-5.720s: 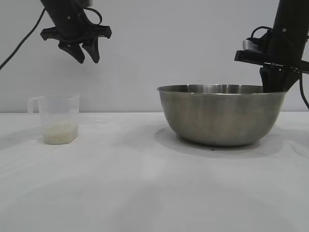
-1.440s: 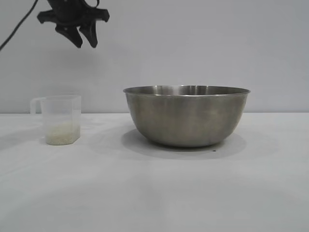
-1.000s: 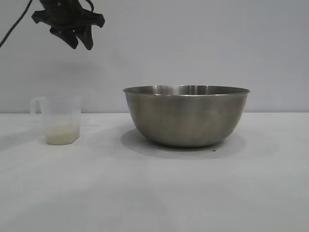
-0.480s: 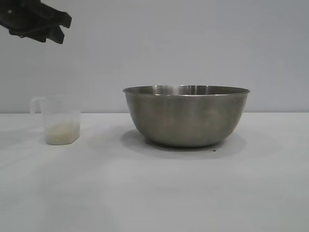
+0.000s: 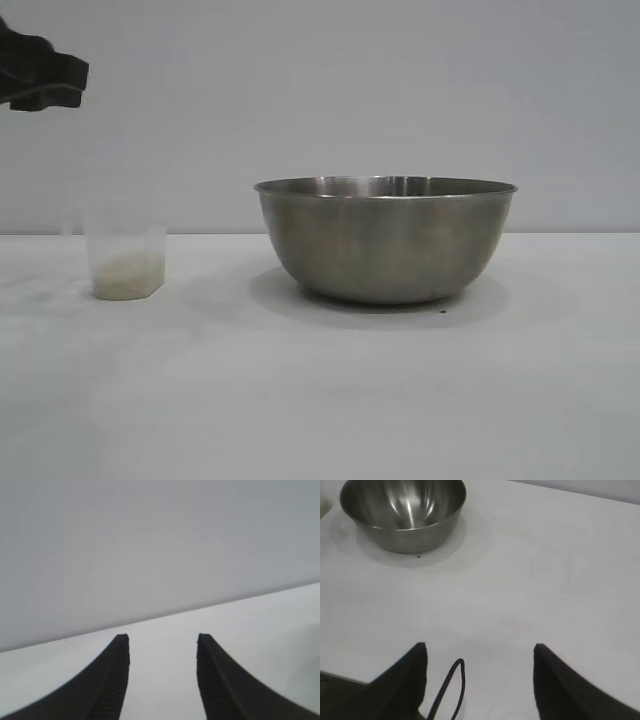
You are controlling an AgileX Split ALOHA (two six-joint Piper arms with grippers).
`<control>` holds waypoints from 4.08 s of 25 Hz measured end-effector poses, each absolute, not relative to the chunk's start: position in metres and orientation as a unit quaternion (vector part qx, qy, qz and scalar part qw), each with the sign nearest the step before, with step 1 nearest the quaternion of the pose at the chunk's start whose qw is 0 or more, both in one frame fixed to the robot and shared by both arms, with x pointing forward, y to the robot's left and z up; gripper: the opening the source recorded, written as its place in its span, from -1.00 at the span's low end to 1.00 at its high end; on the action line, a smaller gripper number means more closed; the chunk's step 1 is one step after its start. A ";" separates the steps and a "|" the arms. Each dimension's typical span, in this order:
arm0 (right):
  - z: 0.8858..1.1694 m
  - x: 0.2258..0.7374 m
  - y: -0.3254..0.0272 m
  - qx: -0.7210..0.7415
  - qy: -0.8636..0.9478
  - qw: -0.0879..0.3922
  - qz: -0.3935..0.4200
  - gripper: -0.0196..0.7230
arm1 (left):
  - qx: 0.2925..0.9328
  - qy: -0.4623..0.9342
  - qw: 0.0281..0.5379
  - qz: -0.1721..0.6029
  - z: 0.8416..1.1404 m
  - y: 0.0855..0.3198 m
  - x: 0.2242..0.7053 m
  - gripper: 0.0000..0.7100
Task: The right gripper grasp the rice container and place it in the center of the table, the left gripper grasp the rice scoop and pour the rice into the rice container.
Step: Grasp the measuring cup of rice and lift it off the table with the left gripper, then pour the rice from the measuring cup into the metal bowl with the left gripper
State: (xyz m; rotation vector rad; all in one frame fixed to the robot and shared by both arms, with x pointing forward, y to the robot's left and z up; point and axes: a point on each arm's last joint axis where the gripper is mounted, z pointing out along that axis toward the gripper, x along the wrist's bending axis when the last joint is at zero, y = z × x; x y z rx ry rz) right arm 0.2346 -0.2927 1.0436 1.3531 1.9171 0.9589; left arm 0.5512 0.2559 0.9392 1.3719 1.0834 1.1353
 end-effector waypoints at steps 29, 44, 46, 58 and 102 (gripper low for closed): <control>1.044 0.235 -0.293 0.511 0.721 0.299 0.361 0.26 | 0.669 0.476 0.434 0.371 0.851 0.252 0.526 -0.23; 1.044 0.235 -0.293 0.512 0.720 0.298 0.361 0.26 | 0.660 0.473 0.441 0.382 0.844 0.249 0.549 -0.34; 1.044 0.235 -0.293 0.512 0.720 0.298 0.361 0.26 | 0.659 0.470 0.443 0.385 0.842 0.248 0.554 -0.34; 1.044 0.235 -0.293 0.513 0.719 0.298 0.361 0.26 | 0.643 0.454 0.462 0.408 0.836 0.243 0.593 -0.49; 1.044 0.235 -0.294 0.516 0.718 0.300 0.360 0.26 | 0.680 -0.391 0.226 0.577 0.980 0.081 0.627 -1.00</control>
